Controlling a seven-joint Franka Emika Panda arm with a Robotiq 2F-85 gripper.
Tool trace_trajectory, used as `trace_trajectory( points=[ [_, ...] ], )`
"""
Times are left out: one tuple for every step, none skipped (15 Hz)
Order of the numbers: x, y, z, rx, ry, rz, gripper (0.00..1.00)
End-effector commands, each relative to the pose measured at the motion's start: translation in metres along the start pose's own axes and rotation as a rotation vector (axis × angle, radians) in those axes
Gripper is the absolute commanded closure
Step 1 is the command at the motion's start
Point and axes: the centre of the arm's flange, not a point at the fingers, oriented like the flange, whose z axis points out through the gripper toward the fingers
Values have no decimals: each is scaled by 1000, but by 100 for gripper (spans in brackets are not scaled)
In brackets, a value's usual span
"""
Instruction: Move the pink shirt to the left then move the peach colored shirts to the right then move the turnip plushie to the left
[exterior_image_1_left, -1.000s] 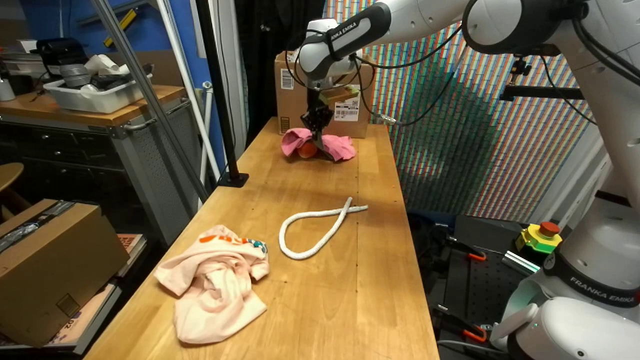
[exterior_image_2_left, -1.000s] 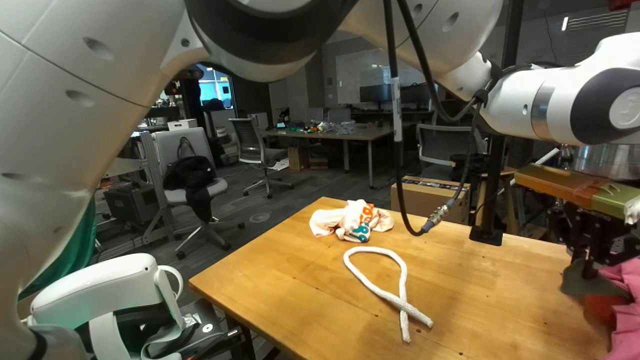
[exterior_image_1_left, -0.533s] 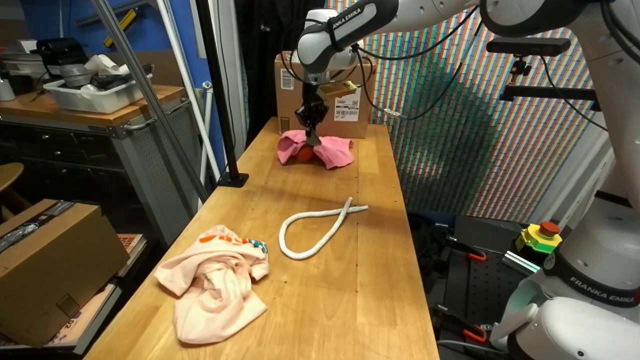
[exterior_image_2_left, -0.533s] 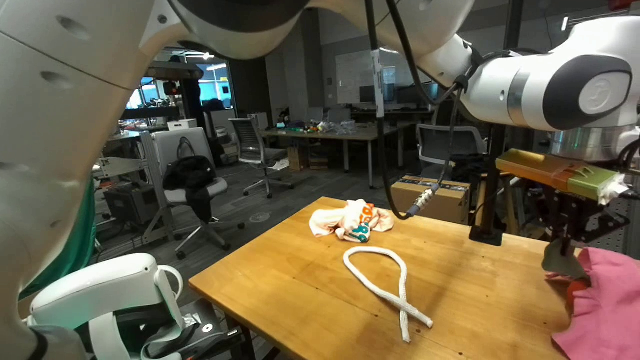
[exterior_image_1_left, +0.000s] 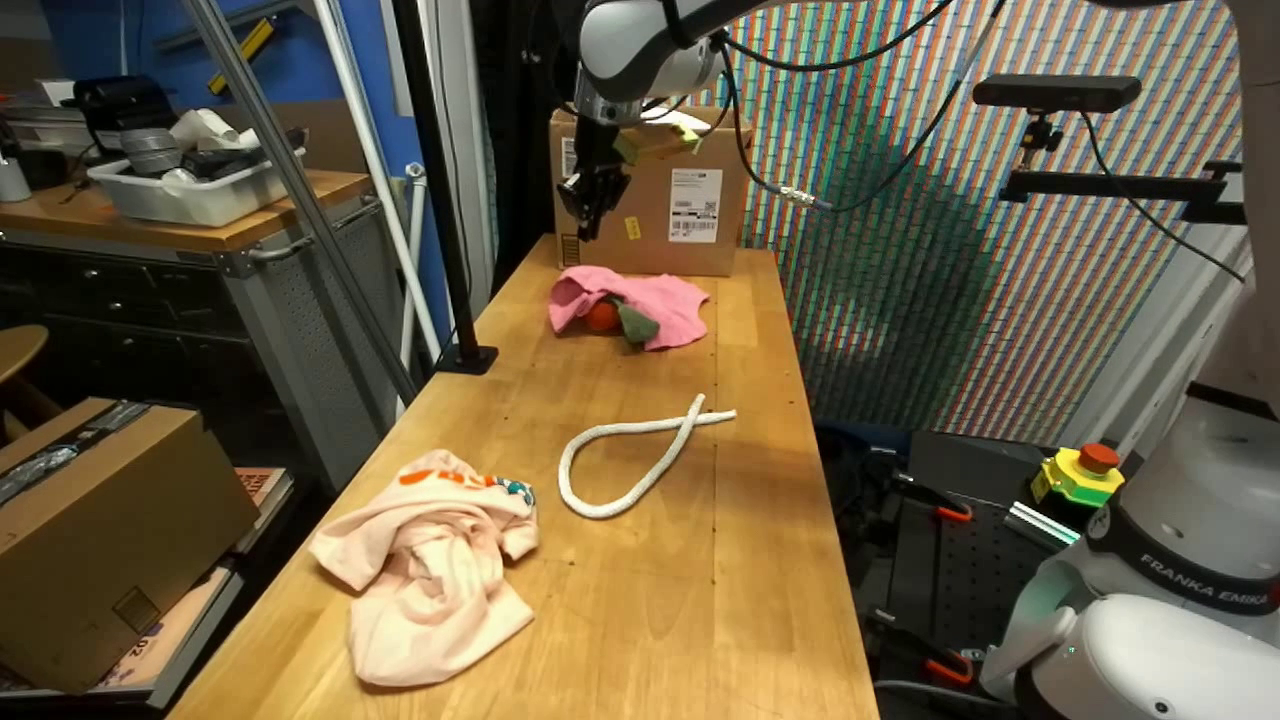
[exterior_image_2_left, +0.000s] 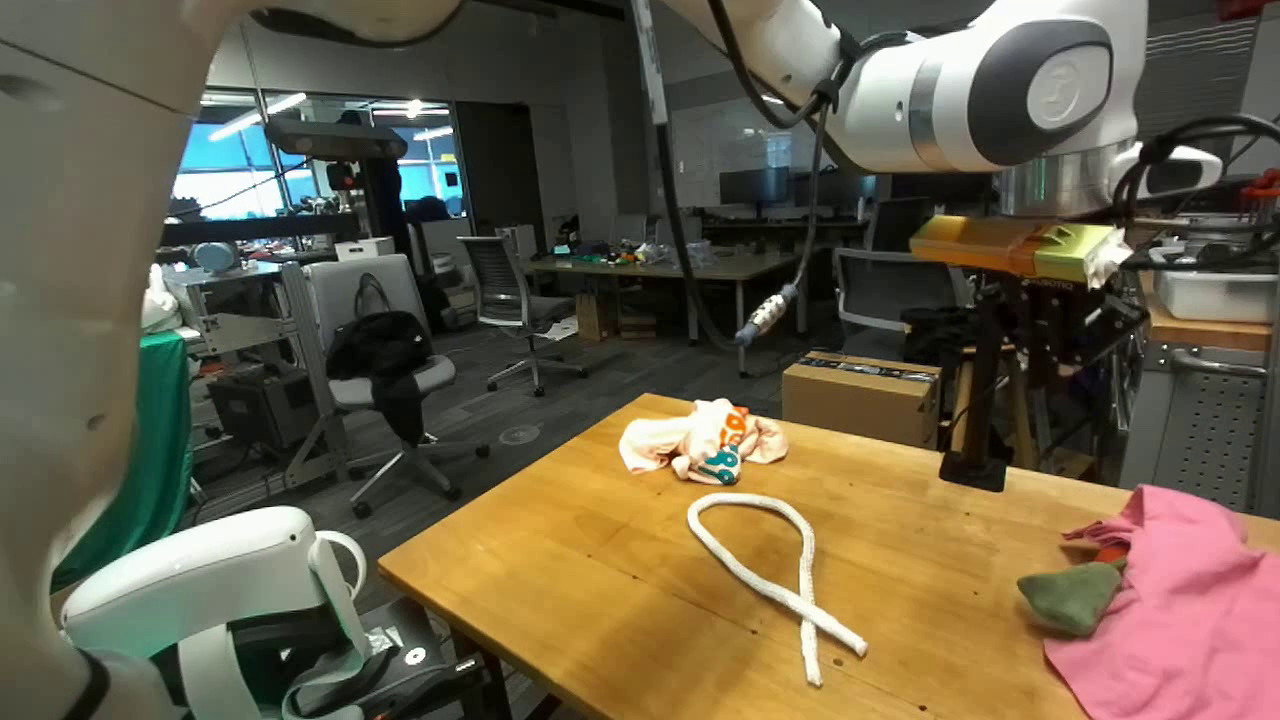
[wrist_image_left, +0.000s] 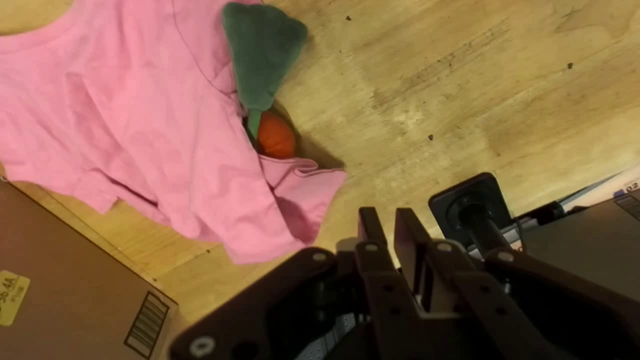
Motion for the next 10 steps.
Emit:
trace_trajectory(
  points=[
    [-18,-10,-38,-7,78,-6,83],
    [-19,-9,-40,-13,82,-7,84],
    [-20,-8,-41,-20,77,-12,85],
    [-20,-5,-38,-29,62,-11,86],
    [-20,-1,-32,-45,49,-5,60],
    [-20,3,-23,-59,20,-5,61],
    [-21,7,-14,-73,-4,-6,60],
    [-22,10,-5,-85,-24,-6,53],
    [-23,12,9,-101,-48,-7,45],
    [-24,15,20,-113,-68,-13,38]
  ],
)
